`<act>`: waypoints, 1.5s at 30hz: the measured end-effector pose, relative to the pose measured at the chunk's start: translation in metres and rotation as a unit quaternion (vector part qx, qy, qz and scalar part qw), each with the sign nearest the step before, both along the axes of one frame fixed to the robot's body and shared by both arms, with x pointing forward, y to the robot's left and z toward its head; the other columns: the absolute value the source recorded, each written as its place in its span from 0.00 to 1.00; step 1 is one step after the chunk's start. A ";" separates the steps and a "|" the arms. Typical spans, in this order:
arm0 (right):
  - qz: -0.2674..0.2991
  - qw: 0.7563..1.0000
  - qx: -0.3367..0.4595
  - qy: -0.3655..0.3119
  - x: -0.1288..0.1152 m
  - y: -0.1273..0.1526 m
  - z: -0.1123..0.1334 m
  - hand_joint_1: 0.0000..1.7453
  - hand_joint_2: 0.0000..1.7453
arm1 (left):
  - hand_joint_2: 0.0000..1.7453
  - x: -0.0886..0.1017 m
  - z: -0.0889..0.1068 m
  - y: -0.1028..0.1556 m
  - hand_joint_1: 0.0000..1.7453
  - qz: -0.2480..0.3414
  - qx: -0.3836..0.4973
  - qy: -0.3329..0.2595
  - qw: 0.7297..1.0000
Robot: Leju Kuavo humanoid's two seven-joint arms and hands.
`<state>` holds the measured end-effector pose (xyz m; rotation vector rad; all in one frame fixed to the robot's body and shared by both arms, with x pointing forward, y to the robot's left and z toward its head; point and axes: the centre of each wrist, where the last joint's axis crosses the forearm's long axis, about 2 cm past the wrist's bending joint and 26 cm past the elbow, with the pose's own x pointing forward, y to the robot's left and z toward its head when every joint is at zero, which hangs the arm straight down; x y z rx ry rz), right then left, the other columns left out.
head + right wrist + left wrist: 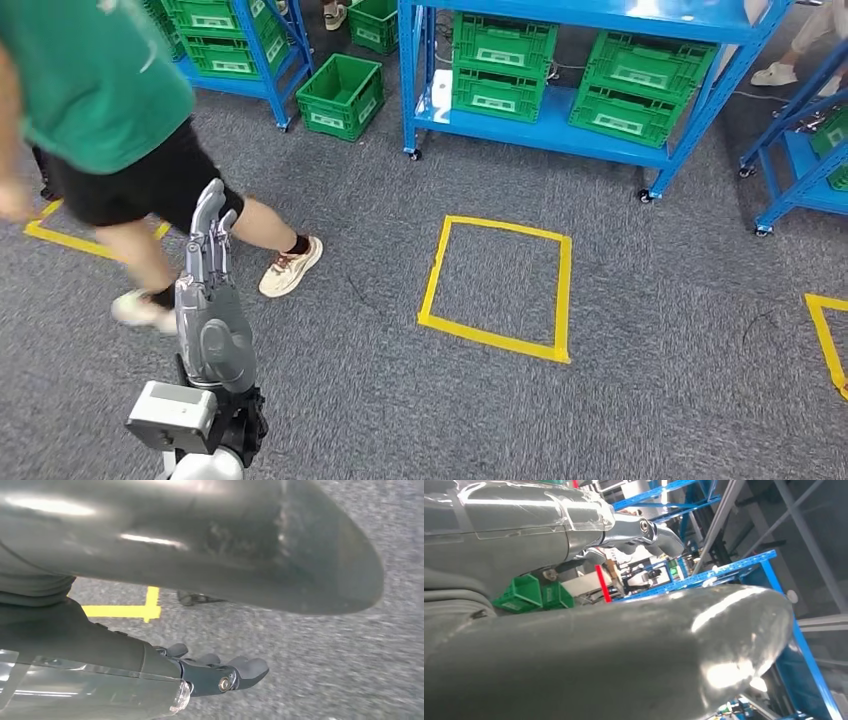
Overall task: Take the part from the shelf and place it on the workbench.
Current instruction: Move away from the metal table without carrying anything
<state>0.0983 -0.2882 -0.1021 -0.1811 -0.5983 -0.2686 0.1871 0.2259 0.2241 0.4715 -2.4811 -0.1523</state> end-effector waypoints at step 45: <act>0.005 1.000 0.004 -0.007 0.008 0.003 0.002 0.00 0.00 | 0.00 0.000 0.000 0.001 0.00 -0.019 -0.008 -0.009 1.000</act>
